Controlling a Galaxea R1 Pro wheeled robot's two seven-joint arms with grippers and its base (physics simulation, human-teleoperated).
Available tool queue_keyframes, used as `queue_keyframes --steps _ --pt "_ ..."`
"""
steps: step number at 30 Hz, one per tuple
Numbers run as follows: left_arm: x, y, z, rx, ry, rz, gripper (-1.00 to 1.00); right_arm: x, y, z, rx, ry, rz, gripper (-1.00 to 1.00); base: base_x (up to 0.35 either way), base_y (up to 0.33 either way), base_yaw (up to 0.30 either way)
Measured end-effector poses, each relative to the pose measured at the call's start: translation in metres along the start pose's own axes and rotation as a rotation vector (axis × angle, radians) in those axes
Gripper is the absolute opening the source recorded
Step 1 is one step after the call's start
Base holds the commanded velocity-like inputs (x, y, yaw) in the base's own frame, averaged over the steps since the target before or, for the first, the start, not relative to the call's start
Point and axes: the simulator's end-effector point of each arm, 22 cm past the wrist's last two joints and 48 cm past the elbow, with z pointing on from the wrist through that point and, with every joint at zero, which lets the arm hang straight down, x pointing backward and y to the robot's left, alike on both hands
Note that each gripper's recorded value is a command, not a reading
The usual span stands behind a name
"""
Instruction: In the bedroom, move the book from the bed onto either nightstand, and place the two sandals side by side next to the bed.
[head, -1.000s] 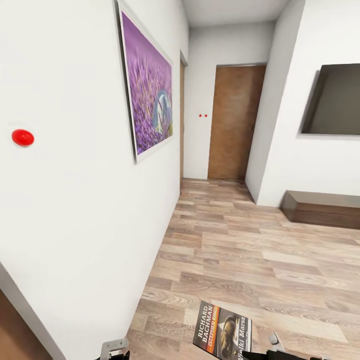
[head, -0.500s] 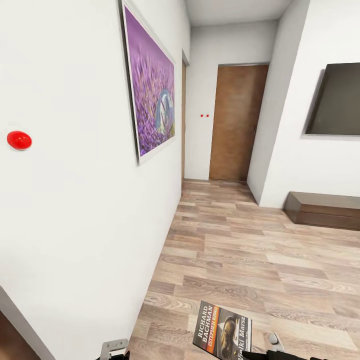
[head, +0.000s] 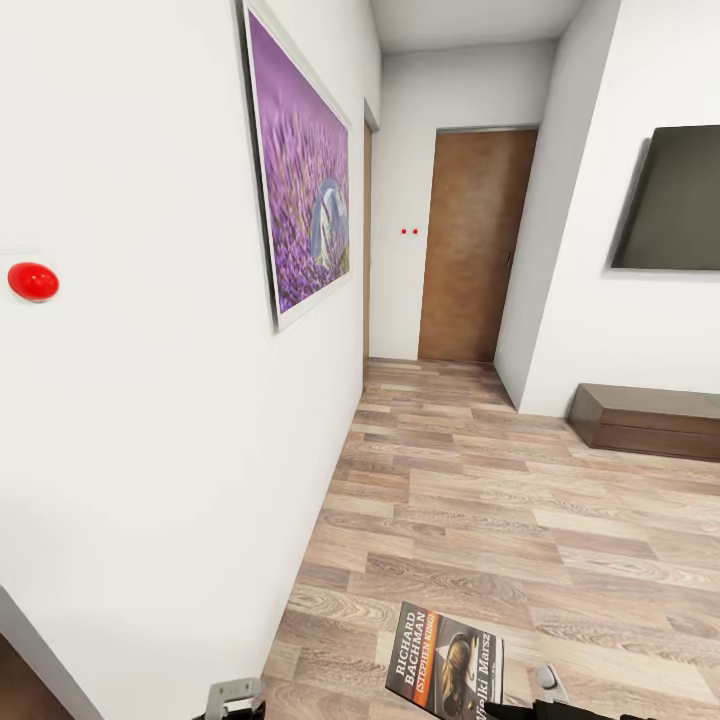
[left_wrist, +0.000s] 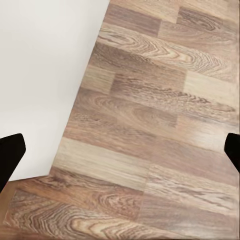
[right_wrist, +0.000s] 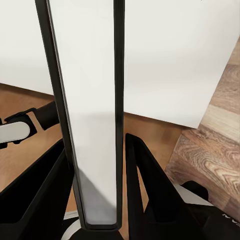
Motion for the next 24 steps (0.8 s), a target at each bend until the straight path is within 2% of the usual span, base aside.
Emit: queue_keyframes --steps 3,6,14,20,24 --pt "0.000 -0.014 -0.001 0.068 0.001 0.000 1.00 0.000 0.000 0.000 0.000 0.000 0.000 -1.00 0.000 0.000 0.000" --pt "0.000 -0.020 -0.001 0.093 0.001 -0.001 1.00 0.000 0.000 0.000 0.000 0.000 0.000 -1.00 0.000 0.000 0.000" --pt "0.000 -0.021 -0.001 0.101 0.001 -0.001 1.00 0.000 0.000 0.000 0.000 0.001 0.000 -1.00 0.019 0.000 0.000" --pt "0.000 -0.021 -0.001 0.101 0.000 -0.001 1.00 0.000 0.000 0.000 0.000 0.000 -0.001 -1.00 0.214 0.000 0.000" --pt "0.000 -0.021 -0.001 0.101 0.000 -0.001 1.00 0.000 0.000 0.000 0.000 0.000 -0.001 -1.00 0.065 0.000 0.000"
